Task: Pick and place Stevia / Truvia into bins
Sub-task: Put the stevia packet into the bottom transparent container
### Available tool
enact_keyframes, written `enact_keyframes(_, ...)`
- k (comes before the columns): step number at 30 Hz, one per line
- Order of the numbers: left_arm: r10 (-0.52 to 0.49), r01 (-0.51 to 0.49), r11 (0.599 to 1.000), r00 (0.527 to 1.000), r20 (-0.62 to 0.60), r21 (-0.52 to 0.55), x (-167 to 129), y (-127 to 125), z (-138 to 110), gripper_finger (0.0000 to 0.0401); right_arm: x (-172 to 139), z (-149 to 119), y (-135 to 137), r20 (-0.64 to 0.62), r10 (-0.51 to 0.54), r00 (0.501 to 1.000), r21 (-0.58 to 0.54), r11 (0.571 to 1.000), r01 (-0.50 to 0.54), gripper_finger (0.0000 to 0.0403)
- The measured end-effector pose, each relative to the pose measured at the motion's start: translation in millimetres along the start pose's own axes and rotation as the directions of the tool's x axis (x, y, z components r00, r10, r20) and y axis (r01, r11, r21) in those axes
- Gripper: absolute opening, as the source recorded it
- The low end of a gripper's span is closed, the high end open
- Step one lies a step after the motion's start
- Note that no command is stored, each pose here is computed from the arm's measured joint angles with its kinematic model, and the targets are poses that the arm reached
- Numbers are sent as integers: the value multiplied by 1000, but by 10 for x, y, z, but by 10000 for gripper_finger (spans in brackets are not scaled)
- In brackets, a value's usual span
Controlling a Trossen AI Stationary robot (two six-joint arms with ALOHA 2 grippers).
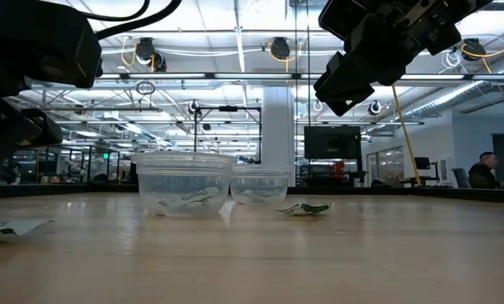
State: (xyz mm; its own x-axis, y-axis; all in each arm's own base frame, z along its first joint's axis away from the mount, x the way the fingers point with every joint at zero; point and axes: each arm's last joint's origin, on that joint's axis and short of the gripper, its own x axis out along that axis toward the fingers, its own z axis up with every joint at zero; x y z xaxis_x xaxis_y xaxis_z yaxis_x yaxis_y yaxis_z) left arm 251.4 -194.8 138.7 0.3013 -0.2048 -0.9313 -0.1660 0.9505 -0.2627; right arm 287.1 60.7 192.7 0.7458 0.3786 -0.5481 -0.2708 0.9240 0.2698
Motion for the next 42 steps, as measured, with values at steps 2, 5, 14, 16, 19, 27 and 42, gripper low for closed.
enact_keyframes(2, -13, 13, 1000, 1000, -13, 16, 0, -3, -2, 88, 0, -1, 0, 0, 0, 1000, -1, 1000, 0, 55)
enact_keyframes(5, -21, 22, 998, 1000, -22, 52, 0, 2, 6, 35, 0, -1, 0, 0, 0, 1000, -1, 1000, 0, 55)
enact_keyframes(14, -32, 34, 988, 999, -10, 148, -126, 117, 135, 4, 0, -1, 0, 0, 0, 1000, -1, 1000, 0, 55)
enact_keyframes(16, -44, 42, 987, 999, 13, 157, -245, 154, 184, 7, 0, 0, 0, 0, 0, 1000, -2, 1000, 0, 55)
enact_keyframes(19, -87, 72, 982, 993, 80, 173, -502, 203, 265, 5, 0, 2, 0, 3, 0, 1000, -30, 1000, 0, 55)
enact_keyframes(27, -2, -111, 961, 914, 406, 253, -1138, 474, 482, 5, -1, 35, 5, 36, 2, 999, -166, 986, 4, 55)
enact_keyframes(42, 112, -176, 954, 961, 254, 243, -574, 992, 851, 18, -3, 55, 2, 57, 4, 998, -174, 985, 6, 55)
